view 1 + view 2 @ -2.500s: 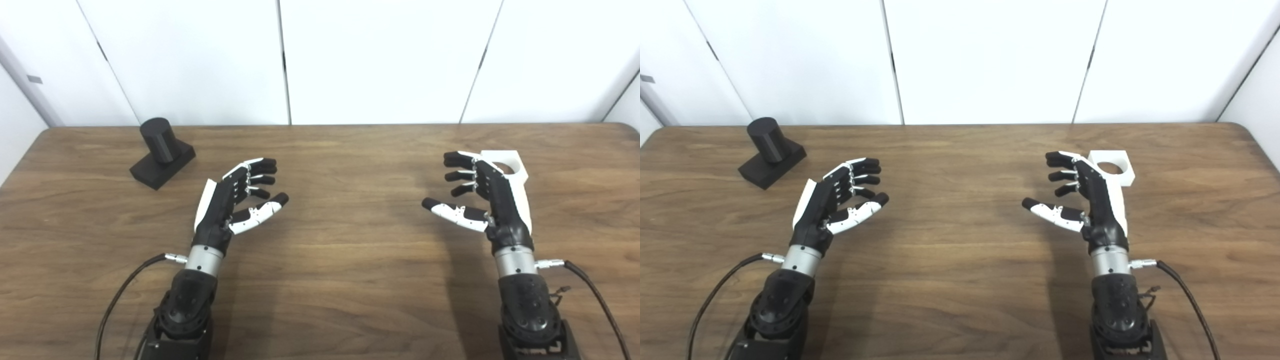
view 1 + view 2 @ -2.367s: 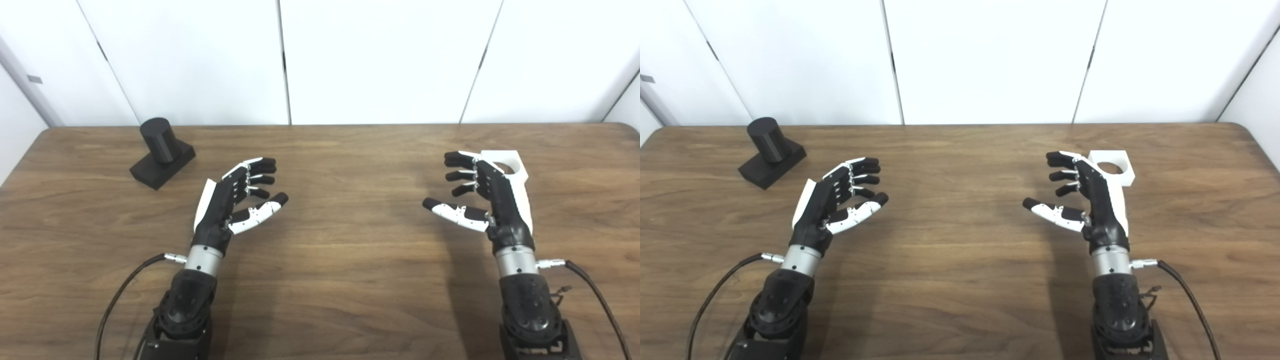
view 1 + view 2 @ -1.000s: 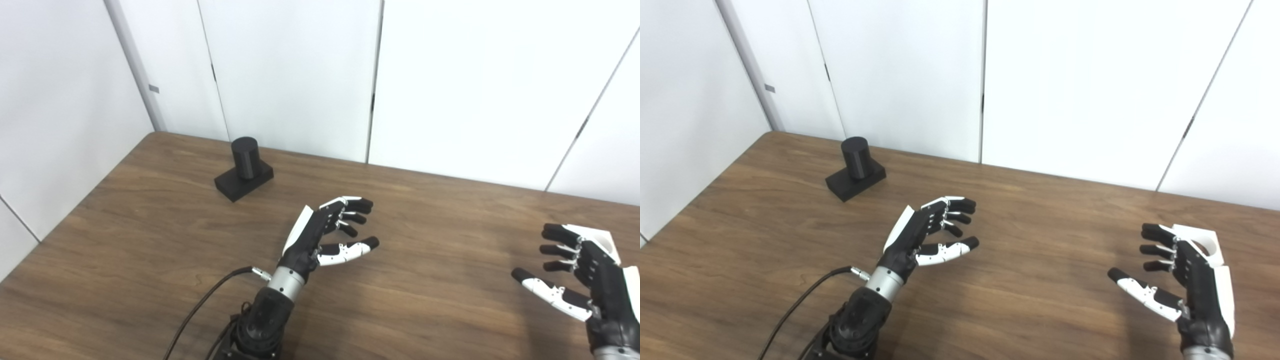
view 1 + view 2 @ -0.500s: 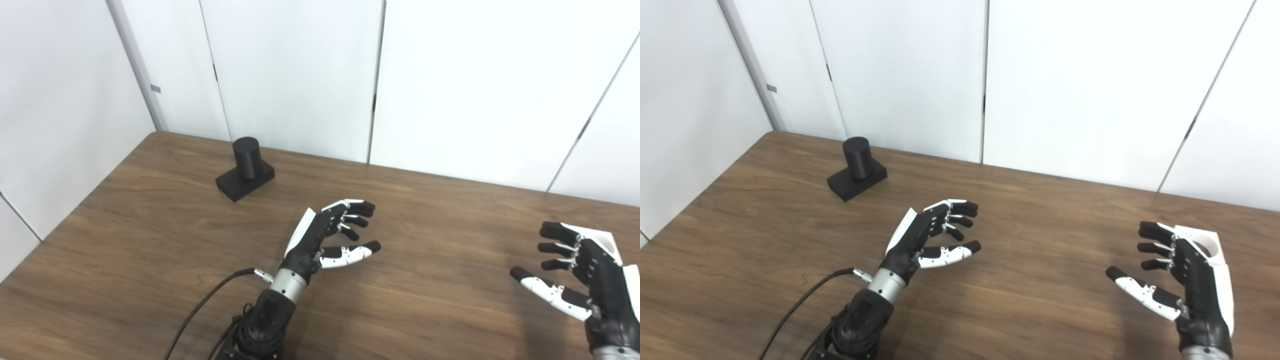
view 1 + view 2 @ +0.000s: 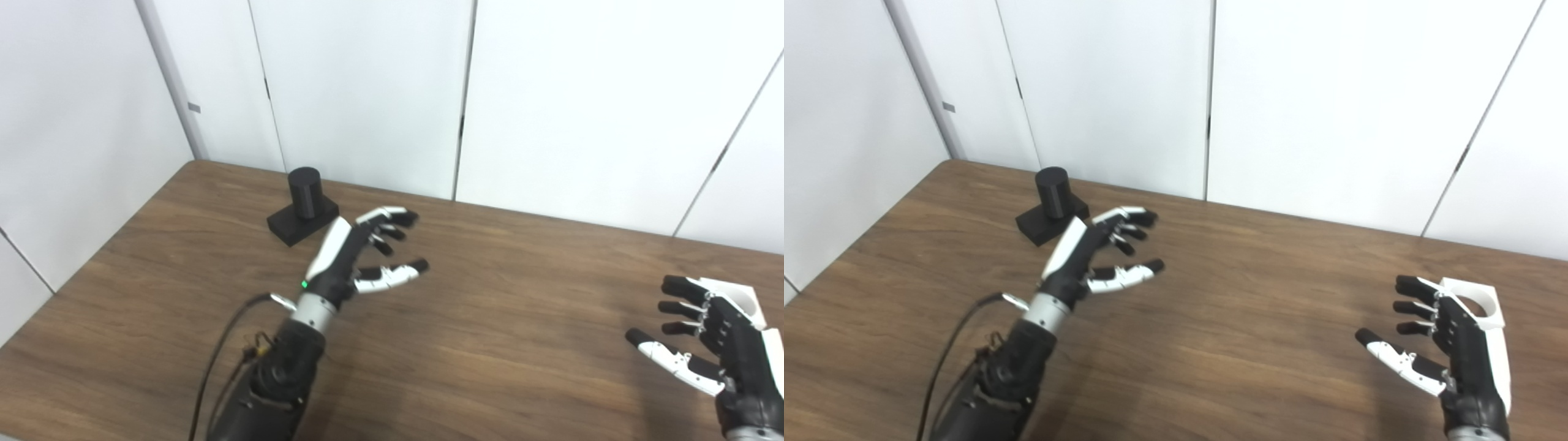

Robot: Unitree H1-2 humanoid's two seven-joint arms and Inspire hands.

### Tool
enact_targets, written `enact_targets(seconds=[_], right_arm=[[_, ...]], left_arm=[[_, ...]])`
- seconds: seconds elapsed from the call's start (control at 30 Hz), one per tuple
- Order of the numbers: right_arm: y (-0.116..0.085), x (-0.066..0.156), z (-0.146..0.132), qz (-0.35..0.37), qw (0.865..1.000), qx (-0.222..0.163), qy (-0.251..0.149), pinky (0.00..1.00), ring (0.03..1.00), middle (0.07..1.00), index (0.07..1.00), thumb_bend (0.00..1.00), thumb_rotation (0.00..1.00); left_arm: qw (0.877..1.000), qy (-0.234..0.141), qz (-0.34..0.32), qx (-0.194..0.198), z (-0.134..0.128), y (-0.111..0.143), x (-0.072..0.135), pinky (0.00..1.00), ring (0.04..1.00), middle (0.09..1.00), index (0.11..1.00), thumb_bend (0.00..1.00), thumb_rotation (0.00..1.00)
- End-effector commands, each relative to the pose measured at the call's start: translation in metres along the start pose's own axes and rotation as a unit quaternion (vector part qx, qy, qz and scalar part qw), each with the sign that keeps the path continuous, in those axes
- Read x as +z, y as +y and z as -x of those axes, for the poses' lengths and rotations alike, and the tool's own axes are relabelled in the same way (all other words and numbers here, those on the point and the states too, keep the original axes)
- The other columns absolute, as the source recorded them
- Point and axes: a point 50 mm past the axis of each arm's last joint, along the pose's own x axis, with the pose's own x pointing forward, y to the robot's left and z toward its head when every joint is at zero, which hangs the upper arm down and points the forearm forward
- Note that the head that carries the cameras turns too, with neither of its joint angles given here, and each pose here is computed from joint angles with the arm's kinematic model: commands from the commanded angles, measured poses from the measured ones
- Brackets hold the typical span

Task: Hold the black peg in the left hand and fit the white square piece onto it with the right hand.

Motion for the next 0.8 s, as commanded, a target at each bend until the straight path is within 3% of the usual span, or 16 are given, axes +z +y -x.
enact_targets(seconds=[0.0, 0.13, 0.27, 0.5, 0.7, 0.77], right_arm=[[-0.004, 0.016, -0.006, -0.004, 0.999, -0.008, -0.037, 0.55, 0.681, 0.742, 0.717, 0.54, 0.00], [-0.005, 0.016, -0.006, -0.003, 0.999, -0.008, -0.034, 0.55, 0.680, 0.742, 0.719, 0.55, 0.00], [-0.006, 0.016, -0.007, -0.003, 0.999, -0.008, -0.034, 0.55, 0.682, 0.746, 0.723, 0.54, 0.00], [-0.004, 0.017, -0.008, -0.002, 0.999, -0.007, -0.038, 0.54, 0.679, 0.739, 0.717, 0.54, 0.00], [-0.004, 0.020, -0.009, -0.003, 0.999, -0.008, -0.040, 0.53, 0.667, 0.732, 0.714, 0.53, 0.00], [-0.004, 0.020, -0.009, -0.002, 0.999, -0.010, -0.038, 0.53, 0.665, 0.732, 0.708, 0.53, 0.00]], left_arm=[[0.999, -0.039, -0.010, 0.031, -0.021, 0.024, 0.018, 0.54, 0.699, 0.767, 0.731, 0.72, 0.20], [0.997, -0.024, -0.036, 0.071, -0.031, 0.044, 0.019, 0.55, 0.700, 0.768, 0.733, 0.73, 0.20], [0.992, -0.015, -0.066, 0.111, -0.037, 0.053, 0.021, 0.65, 0.749, 0.771, 0.734, 0.71, 0.21], [0.983, -0.009, -0.109, 0.146, -0.056, 0.069, 0.022, 0.69, 0.813, 0.796, 0.735, 0.71, 0.23], [0.977, -0.006, -0.129, 0.168, -0.071, 0.085, 0.019, 0.61, 0.765, 0.787, 0.736, 0.73, 0.21], [0.976, -0.001, -0.132, 0.171, -0.075, 0.090, 0.018, 0.63, 0.780, 0.797, 0.739, 0.74, 0.20]])
